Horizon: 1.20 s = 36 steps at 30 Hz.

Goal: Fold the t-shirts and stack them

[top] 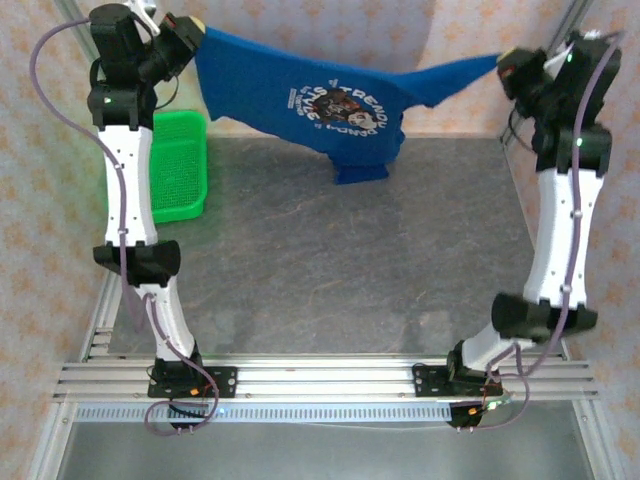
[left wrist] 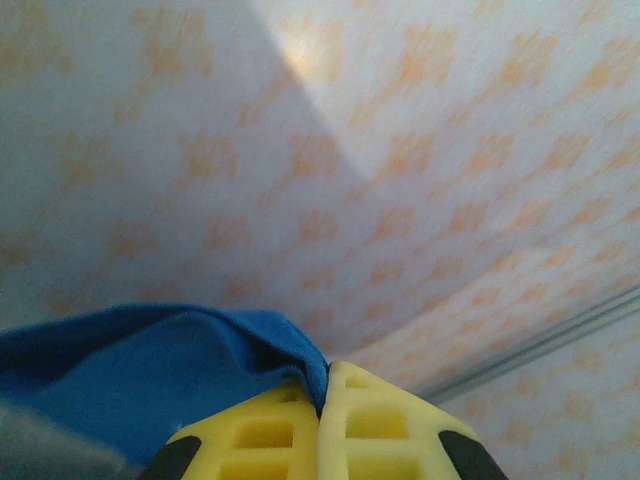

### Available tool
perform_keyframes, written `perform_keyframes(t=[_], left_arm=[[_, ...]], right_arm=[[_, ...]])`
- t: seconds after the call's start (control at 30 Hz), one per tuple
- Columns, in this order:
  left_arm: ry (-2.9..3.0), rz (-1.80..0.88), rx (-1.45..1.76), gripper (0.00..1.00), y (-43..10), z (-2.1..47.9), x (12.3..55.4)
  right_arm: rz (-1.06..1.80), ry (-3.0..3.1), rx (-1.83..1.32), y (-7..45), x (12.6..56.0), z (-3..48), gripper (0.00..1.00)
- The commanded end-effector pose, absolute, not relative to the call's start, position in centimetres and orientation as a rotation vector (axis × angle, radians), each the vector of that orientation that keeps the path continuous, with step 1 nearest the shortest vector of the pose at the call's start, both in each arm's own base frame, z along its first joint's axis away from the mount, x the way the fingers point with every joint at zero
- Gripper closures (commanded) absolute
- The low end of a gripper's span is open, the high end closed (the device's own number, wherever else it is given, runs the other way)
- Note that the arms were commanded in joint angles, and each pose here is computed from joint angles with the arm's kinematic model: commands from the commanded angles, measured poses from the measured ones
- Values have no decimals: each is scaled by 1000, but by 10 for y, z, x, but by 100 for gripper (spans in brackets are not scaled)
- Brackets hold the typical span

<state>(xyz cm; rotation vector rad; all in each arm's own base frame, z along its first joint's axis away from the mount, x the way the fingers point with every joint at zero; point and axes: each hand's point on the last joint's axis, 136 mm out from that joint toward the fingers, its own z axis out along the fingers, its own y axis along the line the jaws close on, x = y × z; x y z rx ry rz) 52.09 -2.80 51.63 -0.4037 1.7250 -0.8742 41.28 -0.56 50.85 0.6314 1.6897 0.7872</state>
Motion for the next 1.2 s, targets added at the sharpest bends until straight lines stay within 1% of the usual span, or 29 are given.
perform_keyframes(t=[0.0, 0.07, 0.13, 0.23, 0.3, 0.4, 0.5, 0.6, 0.77, 0.93, 1.17], left_arm=[[1952, -720, -345, 100, -41, 462, 484], [1998, -702, -403, 100, -41, 415, 472], [2056, -699, -493, 100, -38, 364, 449], [2223, -644, -567, 100, -38, 273, 404], [2306, -571, -637, 100, -30, 224, 365], [2414, -461, -683, 100, -20, 172, 314], [2493, -385, -769, 100, -13, 134, 277], [2541, -293, -897, 100, -3, 107, 246], [2591, -150, -1009, 100, 11, 86, 210], [2593, -142, -1108, 100, 12, 75, 199], [2591, -117, -1176, 100, 14, 67, 192]], right_arm=[[759, 1695, 611, -2, 369, 476, 100], [767, 1762, 681, 1, 345, 424, 100], [753, 1811, 735, 3, 319, 378, 100], [727, 1924, 835, 7, 276, 311, 100], [723, 1986, 906, 12, 246, 272, 100], [653, 2050, 1006, 9, 205, 231, 100], [635, 2119, 1098, 12, 177, 198, 100], [656, 2154, 1136, 17, 166, 179, 100], [601, 2229, 1167, 17, 150, 166, 100], [599, 2308, 1216, 22, 134, 146, 100], [696, 2315, 1191, 33, 144, 138, 100]])
